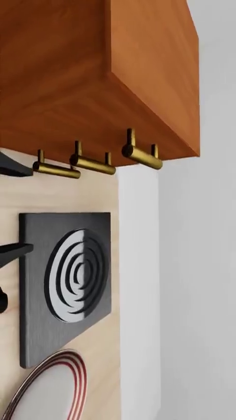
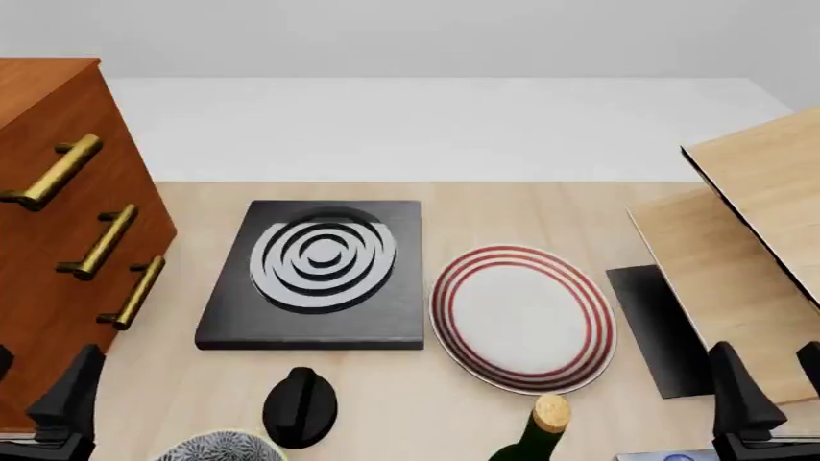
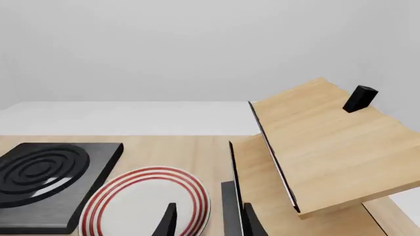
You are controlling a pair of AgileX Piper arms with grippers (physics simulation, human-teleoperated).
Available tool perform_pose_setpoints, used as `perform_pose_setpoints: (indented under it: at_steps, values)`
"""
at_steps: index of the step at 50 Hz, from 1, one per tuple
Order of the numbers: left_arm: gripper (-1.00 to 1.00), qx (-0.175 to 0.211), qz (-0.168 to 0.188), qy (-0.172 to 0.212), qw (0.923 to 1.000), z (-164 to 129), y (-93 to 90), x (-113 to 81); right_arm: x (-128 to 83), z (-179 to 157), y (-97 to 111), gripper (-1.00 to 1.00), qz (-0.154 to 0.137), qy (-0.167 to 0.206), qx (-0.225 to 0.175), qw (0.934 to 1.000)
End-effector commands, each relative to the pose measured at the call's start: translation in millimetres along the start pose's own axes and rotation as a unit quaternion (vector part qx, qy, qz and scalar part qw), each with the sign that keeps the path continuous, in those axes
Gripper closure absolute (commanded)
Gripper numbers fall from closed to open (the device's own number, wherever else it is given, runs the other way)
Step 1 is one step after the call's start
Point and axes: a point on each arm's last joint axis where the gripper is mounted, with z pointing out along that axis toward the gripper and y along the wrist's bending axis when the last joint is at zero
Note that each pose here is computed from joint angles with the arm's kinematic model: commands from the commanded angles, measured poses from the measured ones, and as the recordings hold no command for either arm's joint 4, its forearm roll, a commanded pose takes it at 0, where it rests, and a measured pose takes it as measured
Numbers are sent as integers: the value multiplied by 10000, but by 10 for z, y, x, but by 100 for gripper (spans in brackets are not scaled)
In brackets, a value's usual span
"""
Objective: Pick up the akita bowl and put it on the plate.
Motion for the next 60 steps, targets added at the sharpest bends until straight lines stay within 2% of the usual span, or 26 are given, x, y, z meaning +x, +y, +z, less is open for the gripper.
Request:
perform_pose_setpoints:
  at_steps: [1, 4, 5, 6, 8, 10, 11, 13, 14, 16, 17, 19, 21, 24, 26, 37, 42, 60]
  values:
    - [-100, 194, 287, 216, 9992, -123, -11, -245, -1, 0, 0, -100, 0, 1, 2, 10000]
    - [-100, 229, 150, 216, 9994, -179, -10, -353, -1, 0, 0, -100, 0, 0, 0, 10000]
    - [-100, 62, 207, 365, 9991, -157, 2, -356, 0, 0, 0, -100, 0, 1, 0, 10000]
    - [-100, 243, 151, 258, 9993, -197, -9, -423, -1, 0, 0, -100, 0, 0, 0, 10000]
    - [-100, 329, 305, 249, 9987, -206, -13, -471, -1, 0, 0, -100, -1, 1, 0, 10000]
    - [-100, 342, 91, 444, 9984, -158, -16, -536, -1, 0, 0, -100, -1, 0, 0, 10000]
    - [-100, 328, 94, 434, 9985, -170, -14, -584, 0, 0, 0, -100, 1, 1, -1, 10000]
    - [-100, 351, 2, 647, 9973, -121, -19, -620, 0, 0, 0, -100, 1, 2, 0, 10000]
    - [-100, 387, 56, 576, 9976, -163, -18, -667, -1, 0, 0, -100, 1, 1, 0, 10000]
    - [-100, 455, 89, 676, 9966, -162, -22, -702, 0, 1, 0, -100, 0, 2, -1, 10000]
    - [-100, 488, -4, 750, 9960, -154, -25, -719, 0, 0, 0, -100, 1, 1, -1, 10000]
    - [-100, 549, 141, 759, 9955, -178, -26, -755, -1, 0, 0, -100, 0, 0, -1, 10000]
    - [-100, 551, 130, 787, 9953, -195, -24, -791, -1, 0, 0, -100, -1, 0, 0, 10000]
    - [-100, 690, 471, 797, 9933, -230, -26, -855, 0, 1, 0, -100, 1, 2, 0, 10000]
    - [-100, 659, 439, 793, 9937, -274, -18, -941, 0, 1, 0, -100, 2, 2, -1, 10000]
    - [-100, 801, 313, 1161, 9895, -314, -20, -913, -1, 0, 0, -100, 0, 0, 0, 10000]
    - [-100, 882, 297, 1428, 9854, -296, -28, -812, -1, 0, 0, -100, 1, 1, 0, 10000]
    - [-100, 875, 286, 1776, 9798, -339, -21, -755, -1, 0, 0, -100, 1, 1, 0, 10000]
